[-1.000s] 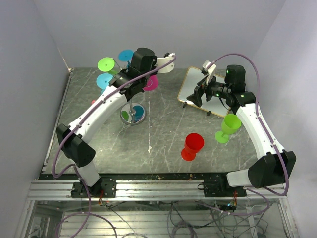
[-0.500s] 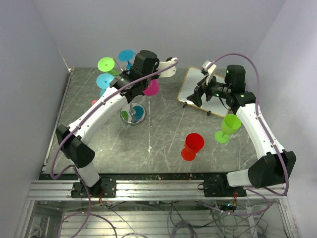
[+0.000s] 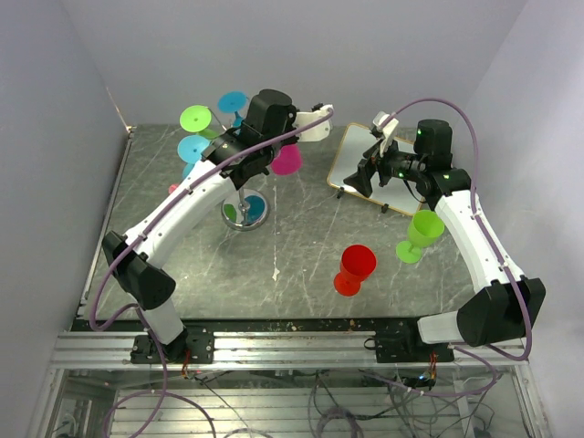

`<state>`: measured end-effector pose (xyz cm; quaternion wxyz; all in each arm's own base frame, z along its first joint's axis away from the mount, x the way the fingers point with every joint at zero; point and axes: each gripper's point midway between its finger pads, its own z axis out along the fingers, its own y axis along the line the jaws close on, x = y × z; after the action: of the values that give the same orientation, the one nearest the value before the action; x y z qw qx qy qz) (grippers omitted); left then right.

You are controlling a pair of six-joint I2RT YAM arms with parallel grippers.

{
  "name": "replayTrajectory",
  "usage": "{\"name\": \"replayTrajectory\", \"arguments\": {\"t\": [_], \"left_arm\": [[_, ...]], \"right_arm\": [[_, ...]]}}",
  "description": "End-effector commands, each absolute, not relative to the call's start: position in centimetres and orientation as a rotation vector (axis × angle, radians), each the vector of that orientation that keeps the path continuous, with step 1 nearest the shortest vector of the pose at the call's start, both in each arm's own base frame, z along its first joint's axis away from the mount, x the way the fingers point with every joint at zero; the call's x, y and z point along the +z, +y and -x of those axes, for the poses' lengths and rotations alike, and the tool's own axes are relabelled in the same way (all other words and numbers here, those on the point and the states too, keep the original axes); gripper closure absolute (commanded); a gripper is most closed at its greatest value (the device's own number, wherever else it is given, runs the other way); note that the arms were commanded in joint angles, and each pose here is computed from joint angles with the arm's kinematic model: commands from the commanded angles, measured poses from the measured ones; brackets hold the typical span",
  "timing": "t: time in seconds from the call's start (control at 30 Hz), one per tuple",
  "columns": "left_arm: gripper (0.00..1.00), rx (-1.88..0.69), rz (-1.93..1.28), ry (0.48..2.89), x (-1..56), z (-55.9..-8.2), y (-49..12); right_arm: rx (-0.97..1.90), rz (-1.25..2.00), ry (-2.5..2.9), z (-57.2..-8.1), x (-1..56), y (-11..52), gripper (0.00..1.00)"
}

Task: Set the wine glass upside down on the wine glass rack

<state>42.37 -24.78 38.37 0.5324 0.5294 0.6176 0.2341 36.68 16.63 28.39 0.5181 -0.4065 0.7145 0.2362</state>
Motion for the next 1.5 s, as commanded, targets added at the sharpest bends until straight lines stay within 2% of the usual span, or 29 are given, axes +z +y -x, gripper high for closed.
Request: {"name": "replayTrajectory", "arguments": {"t": [0.0, 0.5, 1.07, 1.47], "left_arm": [[0.93, 0.539, -1.235, 1.414, 40.5, -42.4, -25.9], [0.93, 0.546, -1.146, 1.398, 41.1, -44.0, -26.9], [0.93, 0.654, -1.106, 1.487, 39.2, -45.7, -24.6], [0.93, 0.639, -1.129, 1.517, 38.1, -45.1, -23.9]], "right_arm": [[0.567, 0.982, 1.685, -36.7, 29.2, 16.7, 0.00], [0.561, 0.986, 1.682, -36.5, 29.2, 16.6, 0.00], [0.570, 0.995, 1.677, -36.3, 29.0, 16.7, 0.00], [0.575, 0.994, 1.680, -36.4, 29.0, 16.7, 0.00]]}}
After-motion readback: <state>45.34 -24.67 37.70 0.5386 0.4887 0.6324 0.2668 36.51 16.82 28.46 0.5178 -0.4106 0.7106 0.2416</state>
